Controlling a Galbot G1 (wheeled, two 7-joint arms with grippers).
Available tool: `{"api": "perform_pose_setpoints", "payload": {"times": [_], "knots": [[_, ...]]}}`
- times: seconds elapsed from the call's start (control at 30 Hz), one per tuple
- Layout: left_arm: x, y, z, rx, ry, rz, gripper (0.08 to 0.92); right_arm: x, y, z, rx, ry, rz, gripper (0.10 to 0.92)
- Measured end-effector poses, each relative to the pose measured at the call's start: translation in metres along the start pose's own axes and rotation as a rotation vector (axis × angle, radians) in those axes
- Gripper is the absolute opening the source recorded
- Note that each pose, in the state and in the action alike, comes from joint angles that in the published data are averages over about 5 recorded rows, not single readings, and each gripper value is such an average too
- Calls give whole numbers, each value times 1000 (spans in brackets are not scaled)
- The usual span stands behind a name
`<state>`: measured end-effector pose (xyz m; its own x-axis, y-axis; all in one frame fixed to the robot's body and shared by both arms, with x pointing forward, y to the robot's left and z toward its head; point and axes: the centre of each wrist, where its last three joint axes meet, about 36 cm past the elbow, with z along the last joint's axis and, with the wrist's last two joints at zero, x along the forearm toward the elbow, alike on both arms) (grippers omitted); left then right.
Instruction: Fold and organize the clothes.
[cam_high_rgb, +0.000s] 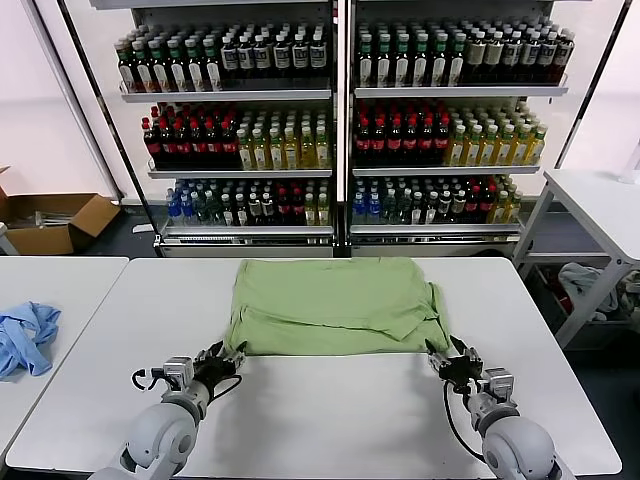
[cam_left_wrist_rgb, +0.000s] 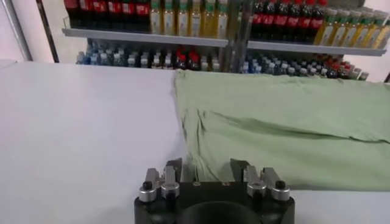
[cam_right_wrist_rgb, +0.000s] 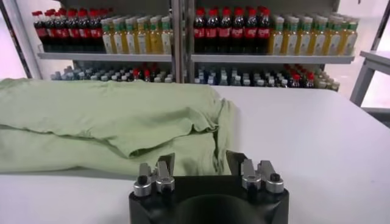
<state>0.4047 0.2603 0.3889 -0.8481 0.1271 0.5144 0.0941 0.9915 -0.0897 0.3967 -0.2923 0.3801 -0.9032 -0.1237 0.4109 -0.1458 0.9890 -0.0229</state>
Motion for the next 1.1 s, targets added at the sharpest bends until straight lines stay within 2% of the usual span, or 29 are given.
{"api": "perform_pose_setpoints", "payload": {"times": [0.13, 0.37, 0.53, 0.83, 1.1], "knots": [[2, -1, 3, -5, 6, 9, 428, -3, 0, -1, 14, 6, -6, 454], [3, -2, 6, -21, 10, 25, 229, -4, -2, 0, 35, 14, -8, 255], [6, -4, 10, -37, 2, 39, 100, -1, -5, -1, 45, 13, -6, 131], [18, -1, 5, -61, -31, 18, 80, 18, -10, -12, 67, 11, -7, 117], [51, -1, 8, -104, -29, -36, 80, 55, -3, -20, 116, 23, -45, 117]]}}
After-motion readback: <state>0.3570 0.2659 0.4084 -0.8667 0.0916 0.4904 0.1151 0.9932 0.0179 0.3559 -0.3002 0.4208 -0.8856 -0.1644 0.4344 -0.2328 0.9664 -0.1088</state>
